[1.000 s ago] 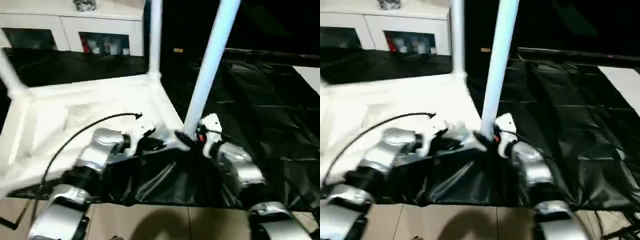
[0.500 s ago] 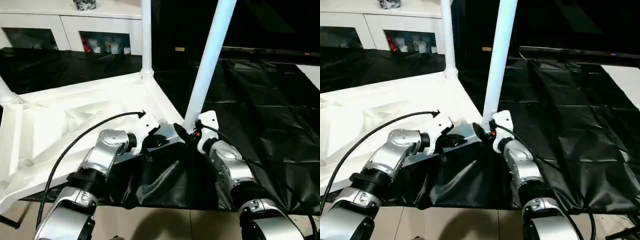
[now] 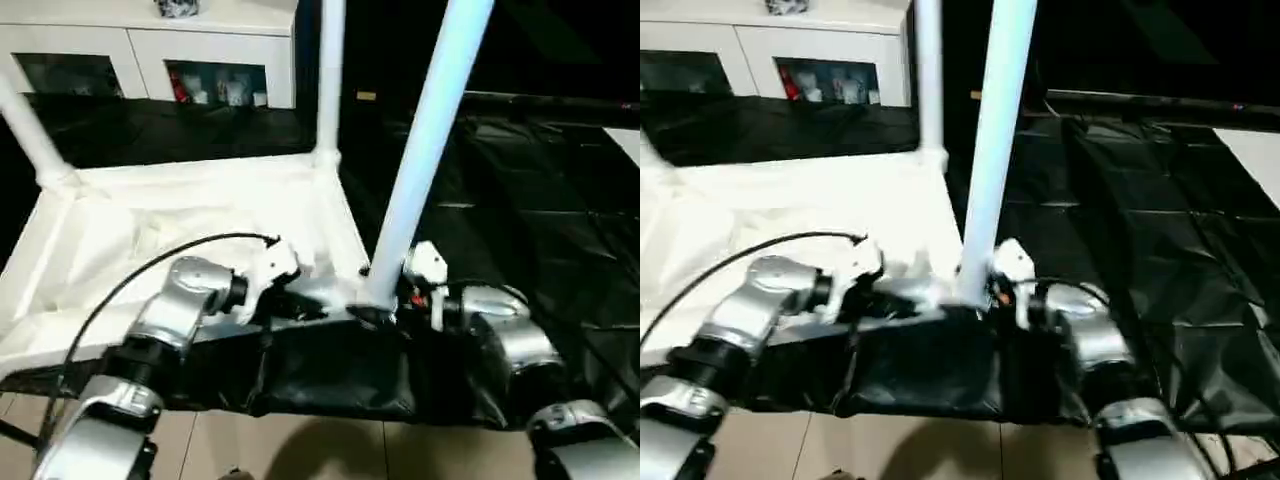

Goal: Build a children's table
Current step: Rotate leg to tighten

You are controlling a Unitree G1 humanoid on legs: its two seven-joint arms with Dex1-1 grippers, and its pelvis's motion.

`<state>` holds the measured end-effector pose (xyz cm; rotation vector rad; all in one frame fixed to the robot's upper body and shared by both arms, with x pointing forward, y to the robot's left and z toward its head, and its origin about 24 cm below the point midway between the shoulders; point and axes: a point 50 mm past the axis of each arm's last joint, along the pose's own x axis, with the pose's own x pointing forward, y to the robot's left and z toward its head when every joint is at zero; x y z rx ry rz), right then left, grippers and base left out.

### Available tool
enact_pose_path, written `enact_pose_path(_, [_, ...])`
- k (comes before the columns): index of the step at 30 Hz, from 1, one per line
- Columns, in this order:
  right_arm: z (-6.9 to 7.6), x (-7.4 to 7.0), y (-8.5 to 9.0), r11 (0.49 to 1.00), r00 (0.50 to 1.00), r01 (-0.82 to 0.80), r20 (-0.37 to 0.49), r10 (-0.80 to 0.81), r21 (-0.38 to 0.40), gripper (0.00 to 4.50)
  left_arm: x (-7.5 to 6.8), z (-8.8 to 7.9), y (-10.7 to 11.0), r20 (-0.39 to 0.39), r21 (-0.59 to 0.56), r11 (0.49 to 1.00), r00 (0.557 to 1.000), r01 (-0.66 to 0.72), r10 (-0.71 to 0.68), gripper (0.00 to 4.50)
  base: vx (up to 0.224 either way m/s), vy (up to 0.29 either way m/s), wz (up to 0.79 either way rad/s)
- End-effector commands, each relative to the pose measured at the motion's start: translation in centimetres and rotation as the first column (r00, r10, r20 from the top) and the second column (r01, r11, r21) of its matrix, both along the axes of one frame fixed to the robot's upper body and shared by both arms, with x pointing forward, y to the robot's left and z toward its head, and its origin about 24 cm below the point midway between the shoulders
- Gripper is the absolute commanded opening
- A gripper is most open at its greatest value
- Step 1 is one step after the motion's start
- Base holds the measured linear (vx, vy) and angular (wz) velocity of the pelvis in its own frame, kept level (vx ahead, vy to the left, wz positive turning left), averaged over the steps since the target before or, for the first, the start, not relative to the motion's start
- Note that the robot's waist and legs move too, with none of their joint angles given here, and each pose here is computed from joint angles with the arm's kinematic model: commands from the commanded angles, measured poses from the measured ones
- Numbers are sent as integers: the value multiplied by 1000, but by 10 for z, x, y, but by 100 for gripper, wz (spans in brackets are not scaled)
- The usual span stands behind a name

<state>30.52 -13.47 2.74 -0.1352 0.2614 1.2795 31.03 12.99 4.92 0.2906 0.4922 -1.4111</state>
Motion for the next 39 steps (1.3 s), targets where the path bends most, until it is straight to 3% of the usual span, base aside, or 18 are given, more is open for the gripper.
enact_pose_path(1, [-6,-14,20,983,981,-181,-68,181,6,351,-1,6,-17,21,-21,996,996,87,-87,0,0,0,0])
enact_pose_path(10, [-10,-27,17,958,948,-286,-141,285,15,273,-2,6,-12,-1,-20,994,994,111,-111,0,0,0,0])
enact_pose_path(18, [-13,-29,21,967,955,-254,-148,256,31,258,0,8,-17,8,-45,994,995,97,-96,0,0,0,0])
enact_pose_path(21, [-18,-25,25,988,978,-154,-142,156,23,258,4,8,-18,35,-56,998,999,28,-26,0,0,0,0])
enact_pose_path(24, [-25,-12,32,996,990,86,-115,-86,-1,257,13,8,-22,62,-74,992,993,-99,103,0,0,0,0])
enact_pose_path(25, [-25,-12,32,996,990,86,-115,-86,-1,257,13,8,-22,62,-74,992,993,-99,103,0,0,0,0])
enact_pose_path(26, [-30,-6,37,975,968,223,-113,-223,-16,257,16,7,-27,75,-76,984,984,-159,164,0,0,0,0])
enact_pose_path(31, [-33,0,56,927,920,375,-119,-374,-13,257,20,4,-41,97,-80,960,956,-269,276,0,0,0,0])
enact_pose_path(32, [-32,3,68,900,893,436,-111,-435,-17,257,21,2,-49,103,-76,949,944,-306,313,0,0,0,0])
enact_pose_path(38, [-25,6,83,900,900,436,-33,-436,0,257,17,0,-63,102,-82,947,943,-310,318,0,0,0,0])
enact_pose_path(39, [-25,6,83,901,900,435,-30,-434,3,292,17,0,-64,103,-82,949,944,-306,313,0,0,0,0])
